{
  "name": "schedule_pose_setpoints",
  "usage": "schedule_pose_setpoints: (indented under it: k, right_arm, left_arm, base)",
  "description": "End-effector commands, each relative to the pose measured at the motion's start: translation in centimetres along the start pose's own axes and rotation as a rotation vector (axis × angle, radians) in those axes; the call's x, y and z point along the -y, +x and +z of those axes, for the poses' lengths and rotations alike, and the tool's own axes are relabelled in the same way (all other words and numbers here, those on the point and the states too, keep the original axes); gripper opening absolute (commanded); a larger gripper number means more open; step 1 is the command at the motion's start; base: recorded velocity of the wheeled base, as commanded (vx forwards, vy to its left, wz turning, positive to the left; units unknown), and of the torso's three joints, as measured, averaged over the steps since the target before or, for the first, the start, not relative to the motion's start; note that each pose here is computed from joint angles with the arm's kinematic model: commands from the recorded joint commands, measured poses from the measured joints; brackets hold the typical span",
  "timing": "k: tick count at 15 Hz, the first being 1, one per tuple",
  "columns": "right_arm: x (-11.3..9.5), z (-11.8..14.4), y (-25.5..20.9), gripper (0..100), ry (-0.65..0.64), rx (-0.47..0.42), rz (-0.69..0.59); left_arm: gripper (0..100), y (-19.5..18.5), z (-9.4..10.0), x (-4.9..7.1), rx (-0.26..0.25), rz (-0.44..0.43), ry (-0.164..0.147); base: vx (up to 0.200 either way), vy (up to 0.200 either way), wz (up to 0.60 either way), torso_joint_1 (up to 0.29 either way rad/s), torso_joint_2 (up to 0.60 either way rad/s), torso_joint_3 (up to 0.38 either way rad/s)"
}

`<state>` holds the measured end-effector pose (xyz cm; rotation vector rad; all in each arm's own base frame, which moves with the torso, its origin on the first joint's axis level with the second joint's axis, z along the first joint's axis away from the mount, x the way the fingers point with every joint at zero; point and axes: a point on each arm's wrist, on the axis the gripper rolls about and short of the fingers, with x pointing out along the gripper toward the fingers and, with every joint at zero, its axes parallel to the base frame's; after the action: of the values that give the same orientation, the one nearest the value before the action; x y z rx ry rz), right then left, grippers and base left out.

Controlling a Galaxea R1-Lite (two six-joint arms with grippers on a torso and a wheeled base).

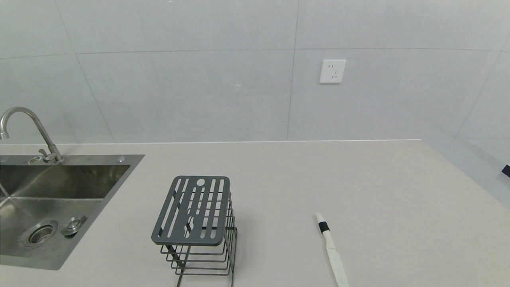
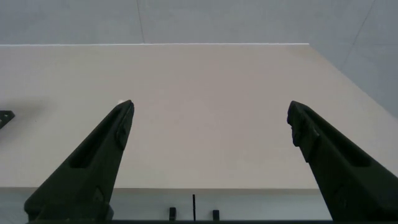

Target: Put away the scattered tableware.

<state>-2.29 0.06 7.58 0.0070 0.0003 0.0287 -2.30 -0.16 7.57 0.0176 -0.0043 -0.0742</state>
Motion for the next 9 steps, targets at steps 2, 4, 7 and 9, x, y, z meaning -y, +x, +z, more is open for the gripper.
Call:
schedule_pose_setpoints:
  k: [2, 4, 7, 9]
  right_arm:
    - [0.0, 0.0, 0.0, 100, -0.024, 0.002, 0.0]
    - [0.0, 0.0, 0.0, 100, -0.025, 0.0, 0.002]
    - [0.0, 0.9, 0.0, 100, -0.028, 0.088, 0.0]
    - [0.0, 2.2, -0.2, 100, -0.044, 0.213, -0.002]
  left_arm:
    - [100, 0.0, 0.0, 0.0, 0.001, 0.001, 0.001]
    - [100, 0.0, 0.0, 0.0, -0.001, 0.001, 0.004]
    - [100, 0.0, 0.0, 0.0, -0.001, 0.001, 0.007]
    - [100, 0.0, 0.0, 0.0, -0.001, -0.001, 0.01]
  base:
    - [0.0, 0.0, 0.0, 0.0, 0.0, 0.0]
    - [0.0, 0.0, 0.0, 0.0, 0.0, 0.0]
    - [0.0, 0.0, 0.0, 0.0, 0.0, 0.0]
    - [0.0, 0.0, 0.0, 0.0, 0.0, 0.0]
